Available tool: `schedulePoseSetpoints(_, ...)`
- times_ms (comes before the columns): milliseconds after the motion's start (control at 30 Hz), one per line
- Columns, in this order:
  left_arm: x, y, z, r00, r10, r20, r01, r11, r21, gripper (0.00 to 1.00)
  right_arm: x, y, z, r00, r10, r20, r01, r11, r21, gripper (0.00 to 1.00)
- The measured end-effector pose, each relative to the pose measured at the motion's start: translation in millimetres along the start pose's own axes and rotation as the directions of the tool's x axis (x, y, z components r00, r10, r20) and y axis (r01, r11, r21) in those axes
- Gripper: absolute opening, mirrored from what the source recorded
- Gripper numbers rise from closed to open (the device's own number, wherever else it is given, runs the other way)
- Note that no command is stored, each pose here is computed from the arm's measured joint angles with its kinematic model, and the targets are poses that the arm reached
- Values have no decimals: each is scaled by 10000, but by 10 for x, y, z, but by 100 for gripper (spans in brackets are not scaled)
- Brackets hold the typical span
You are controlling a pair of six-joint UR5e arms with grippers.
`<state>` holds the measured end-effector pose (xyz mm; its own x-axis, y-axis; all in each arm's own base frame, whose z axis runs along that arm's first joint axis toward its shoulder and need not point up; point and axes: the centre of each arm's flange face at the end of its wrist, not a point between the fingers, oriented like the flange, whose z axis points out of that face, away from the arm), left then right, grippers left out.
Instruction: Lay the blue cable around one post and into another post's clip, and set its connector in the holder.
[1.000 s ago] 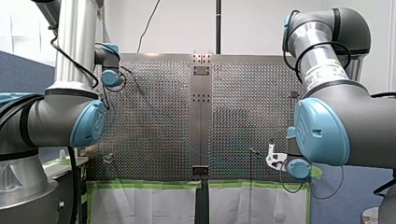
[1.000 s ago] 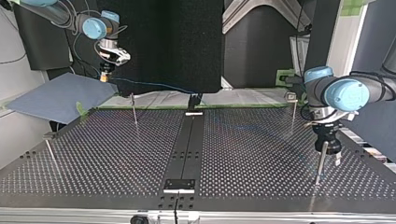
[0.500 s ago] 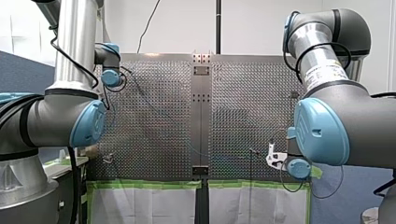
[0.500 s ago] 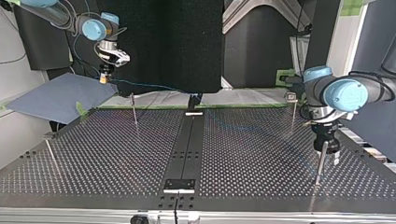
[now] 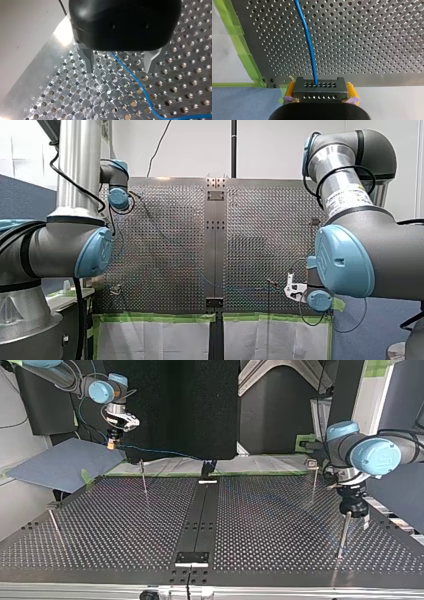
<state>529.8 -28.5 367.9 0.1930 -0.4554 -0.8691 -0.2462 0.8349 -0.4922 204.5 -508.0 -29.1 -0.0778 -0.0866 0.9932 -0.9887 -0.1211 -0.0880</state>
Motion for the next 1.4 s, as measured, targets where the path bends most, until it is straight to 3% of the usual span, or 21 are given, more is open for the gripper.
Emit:
schedulePoseSetpoints(367,-52,134,-472,9973,185,-706,-227,9979,-599,99,-18,-17,-22,9998,145,169,-146,9999,12,0)
schedulePoseSetpoints(533,-180,79,-612,9952,495,-847,-538,9974,-486,99,-19,-21,-23,9995,265,173,-265,9996,17,0)
schedulePoseSetpoints(800,-636,-153,-696,9934,1078,-379,-1084,9940,-143,99,-18,-26,-22,9990,408,154,-408,9992,34,0)
schedulePoseSetpoints(1000,-1038,-315,-799,9879,1531,231,-1524,9879,-301,99,-15,-31,-21,9981,595,132,-596,9982,48,0)
schedulePoseSetpoints(1167,-1382,-485,-940,9788,1925,699,-1905,9811,-336,99,-16,-39,-22,9976,674,134,-675,9977,62,0)
schedulePoseSetpoints(1400,-1830,-773,-1185,9618,2474,1170,-2519,9674,254,99,-13,-47,-21,9973,731,116,-732,9973,80,0)
